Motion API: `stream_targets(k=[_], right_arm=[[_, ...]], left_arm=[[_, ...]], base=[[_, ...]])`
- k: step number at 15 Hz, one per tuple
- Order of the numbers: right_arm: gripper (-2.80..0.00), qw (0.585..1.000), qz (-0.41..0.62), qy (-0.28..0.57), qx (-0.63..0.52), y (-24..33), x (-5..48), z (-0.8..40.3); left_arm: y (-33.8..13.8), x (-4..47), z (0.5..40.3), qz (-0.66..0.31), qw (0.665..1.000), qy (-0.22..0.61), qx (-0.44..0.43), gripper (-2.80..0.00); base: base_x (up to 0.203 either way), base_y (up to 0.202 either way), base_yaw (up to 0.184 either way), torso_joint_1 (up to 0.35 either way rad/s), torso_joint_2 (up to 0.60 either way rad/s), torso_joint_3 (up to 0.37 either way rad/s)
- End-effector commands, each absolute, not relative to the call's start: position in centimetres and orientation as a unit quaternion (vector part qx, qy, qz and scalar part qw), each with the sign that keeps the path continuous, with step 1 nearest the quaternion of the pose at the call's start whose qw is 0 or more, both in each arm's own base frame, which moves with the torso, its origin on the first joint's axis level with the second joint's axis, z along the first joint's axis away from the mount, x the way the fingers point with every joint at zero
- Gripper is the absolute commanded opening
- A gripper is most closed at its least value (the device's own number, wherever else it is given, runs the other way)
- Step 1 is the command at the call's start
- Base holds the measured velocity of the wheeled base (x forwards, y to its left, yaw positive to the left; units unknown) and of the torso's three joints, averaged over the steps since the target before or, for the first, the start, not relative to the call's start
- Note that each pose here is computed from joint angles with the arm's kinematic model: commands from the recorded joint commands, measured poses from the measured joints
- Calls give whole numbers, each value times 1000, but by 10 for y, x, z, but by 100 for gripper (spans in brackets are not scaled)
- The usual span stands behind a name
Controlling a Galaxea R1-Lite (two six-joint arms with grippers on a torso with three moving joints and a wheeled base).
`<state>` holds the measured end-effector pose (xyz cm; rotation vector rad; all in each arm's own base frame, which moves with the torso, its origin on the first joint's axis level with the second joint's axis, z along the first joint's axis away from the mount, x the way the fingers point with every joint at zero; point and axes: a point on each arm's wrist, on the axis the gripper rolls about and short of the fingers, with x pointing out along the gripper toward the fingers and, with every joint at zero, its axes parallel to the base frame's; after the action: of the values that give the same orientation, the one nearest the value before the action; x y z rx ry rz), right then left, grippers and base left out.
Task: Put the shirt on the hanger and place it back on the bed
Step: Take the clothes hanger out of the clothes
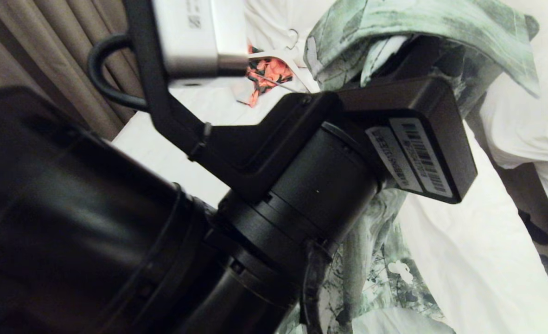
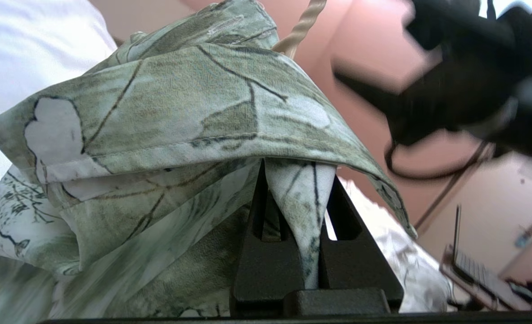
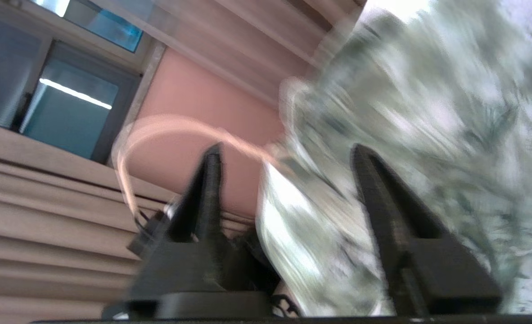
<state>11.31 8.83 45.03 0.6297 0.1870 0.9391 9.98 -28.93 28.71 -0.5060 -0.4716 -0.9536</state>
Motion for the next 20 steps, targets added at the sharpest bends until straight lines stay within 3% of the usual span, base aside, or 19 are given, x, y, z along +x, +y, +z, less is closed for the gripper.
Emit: stream_targets(k=[1, 9, 10, 20], right_arm=[[-280, 841, 440, 105, 298, 98, 127, 452], [-280, 859, 427, 150, 239, 105, 134, 446], [0, 864, 425, 154, 223, 105, 134, 444], [0, 890, 430, 122, 93, 100, 131, 438]], left_arm=[[-303, 103, 272, -454, 836, -205, -231, -280], [-315, 96, 260, -466, 835, -185, -228, -280], [-317, 97, 258, -466, 836, -182, -226, -280], [-323, 99, 250, -467, 840, -174, -217, -280]], base=[[0, 0, 0, 0, 0, 0], [0, 0, 0, 0, 0, 0], [0, 0, 0, 0, 0, 0], [0, 0, 0, 0, 0, 0]])
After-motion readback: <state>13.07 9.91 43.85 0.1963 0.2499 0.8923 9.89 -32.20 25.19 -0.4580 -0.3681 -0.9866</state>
